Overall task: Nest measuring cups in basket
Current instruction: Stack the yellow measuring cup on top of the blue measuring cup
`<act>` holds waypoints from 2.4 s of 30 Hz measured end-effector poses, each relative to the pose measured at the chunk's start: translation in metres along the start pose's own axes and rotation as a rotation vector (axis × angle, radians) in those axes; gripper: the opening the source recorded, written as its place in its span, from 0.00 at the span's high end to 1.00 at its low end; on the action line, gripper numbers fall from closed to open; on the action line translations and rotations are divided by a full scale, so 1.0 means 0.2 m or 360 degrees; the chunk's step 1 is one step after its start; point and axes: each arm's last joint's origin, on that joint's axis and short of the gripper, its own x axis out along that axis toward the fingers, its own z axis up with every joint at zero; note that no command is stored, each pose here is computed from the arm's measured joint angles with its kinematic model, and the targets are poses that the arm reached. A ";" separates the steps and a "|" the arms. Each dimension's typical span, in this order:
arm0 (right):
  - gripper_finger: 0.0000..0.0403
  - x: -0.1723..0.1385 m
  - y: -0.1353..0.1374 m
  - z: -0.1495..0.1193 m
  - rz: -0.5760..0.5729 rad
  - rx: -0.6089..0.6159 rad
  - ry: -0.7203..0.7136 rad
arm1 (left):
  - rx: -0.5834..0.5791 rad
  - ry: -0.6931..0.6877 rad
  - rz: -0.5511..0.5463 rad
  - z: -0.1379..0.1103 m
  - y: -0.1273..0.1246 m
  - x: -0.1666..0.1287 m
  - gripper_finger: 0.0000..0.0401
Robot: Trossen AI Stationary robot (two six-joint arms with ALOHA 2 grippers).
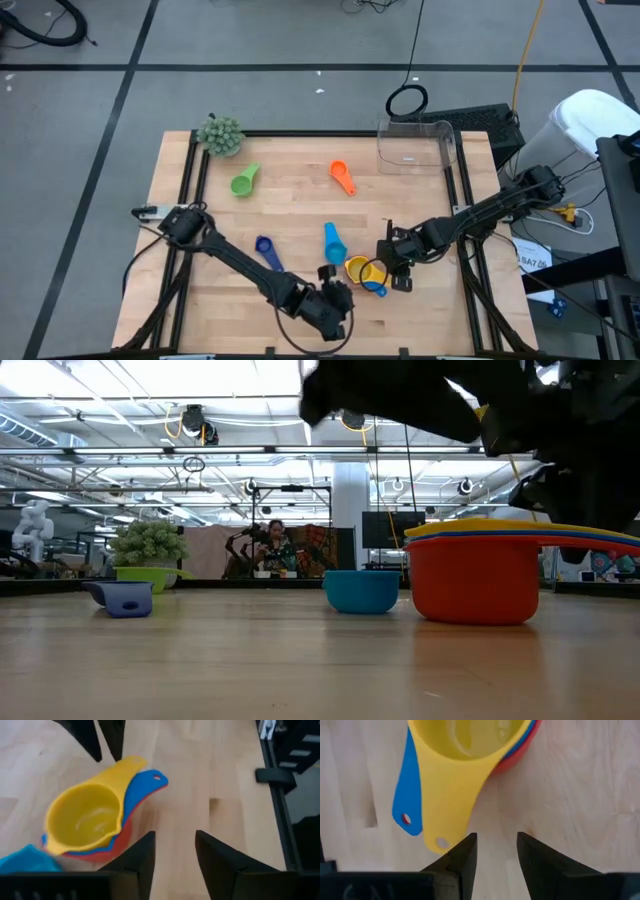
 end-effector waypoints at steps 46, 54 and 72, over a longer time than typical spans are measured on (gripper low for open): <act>0.99 0.03 0.13 -0.03 0.0074 -0.0045 -0.0111 | -0.0145 0.0058 -0.0004 -0.06 0.20 0.34 0.91; 1.00 0.11 0.14 -0.04 0.0032 -0.0060 -0.0060 | -0.0143 0.0021 -0.0006 -0.03 0.23 0.35 0.91; 1.00 0.08 0.11 -0.07 -0.0105 -0.0106 0.0003 | -0.0163 0.0033 0.0022 -0.02 0.27 0.37 0.91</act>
